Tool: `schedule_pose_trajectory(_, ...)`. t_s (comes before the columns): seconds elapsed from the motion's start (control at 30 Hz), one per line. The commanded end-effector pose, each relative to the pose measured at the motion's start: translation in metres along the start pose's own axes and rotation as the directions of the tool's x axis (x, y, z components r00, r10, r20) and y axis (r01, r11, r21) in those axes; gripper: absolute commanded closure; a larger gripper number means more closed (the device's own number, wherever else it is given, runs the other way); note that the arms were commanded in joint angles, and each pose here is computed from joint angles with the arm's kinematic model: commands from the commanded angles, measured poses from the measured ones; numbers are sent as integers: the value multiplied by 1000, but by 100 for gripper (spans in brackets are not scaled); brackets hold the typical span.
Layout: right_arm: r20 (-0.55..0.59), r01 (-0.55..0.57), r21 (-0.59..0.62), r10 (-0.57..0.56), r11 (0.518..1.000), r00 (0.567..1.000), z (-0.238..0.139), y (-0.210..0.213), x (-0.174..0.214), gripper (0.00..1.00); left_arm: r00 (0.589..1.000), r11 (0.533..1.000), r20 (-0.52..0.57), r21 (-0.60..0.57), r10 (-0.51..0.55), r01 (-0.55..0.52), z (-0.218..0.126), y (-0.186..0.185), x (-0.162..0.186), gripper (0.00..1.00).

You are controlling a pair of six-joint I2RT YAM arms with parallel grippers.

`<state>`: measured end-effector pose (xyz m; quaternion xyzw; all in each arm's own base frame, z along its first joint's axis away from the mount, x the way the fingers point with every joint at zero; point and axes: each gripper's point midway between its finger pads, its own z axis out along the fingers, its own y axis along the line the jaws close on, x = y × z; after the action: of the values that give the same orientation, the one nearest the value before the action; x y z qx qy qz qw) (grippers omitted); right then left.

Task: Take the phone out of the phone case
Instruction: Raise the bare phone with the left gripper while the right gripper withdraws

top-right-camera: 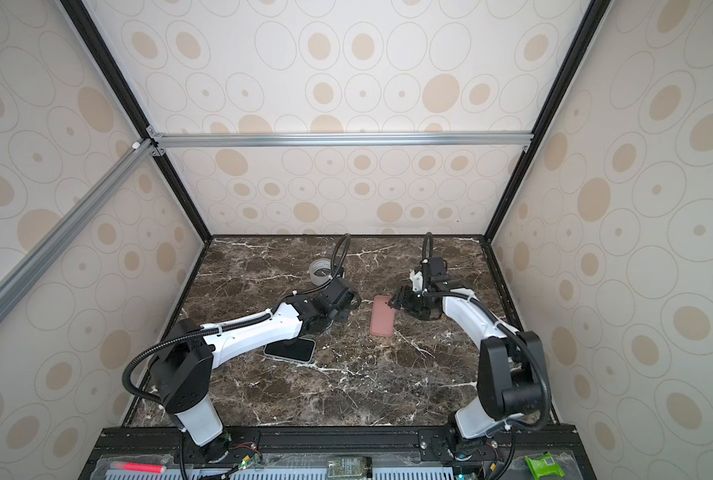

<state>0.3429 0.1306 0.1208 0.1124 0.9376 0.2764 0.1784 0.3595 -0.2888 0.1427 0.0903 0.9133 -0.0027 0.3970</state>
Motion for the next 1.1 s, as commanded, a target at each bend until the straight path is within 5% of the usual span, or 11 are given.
schedule_pose_trajectory(0.0,104,-49,-16,51,999,993,-14,-3,0,38,998,997,46,-64,41,-38,-3,7,-22,100)
schedule_pose_trajectory(0.27,124,-69,27,65,997,990,-31,-18,23,43,994,983,-35,-148,102,-106,31,-5,-19,100)
schedule_pose_trajectory(0.57,246,-185,220,129,958,961,-65,-67,46,49,979,954,-81,-220,190,-203,63,-19,-21,100)
schedule_pose_trajectory(1.07,264,-221,243,155,945,952,-83,-84,72,49,962,940,-142,-222,232,-259,96,-48,-11,100)
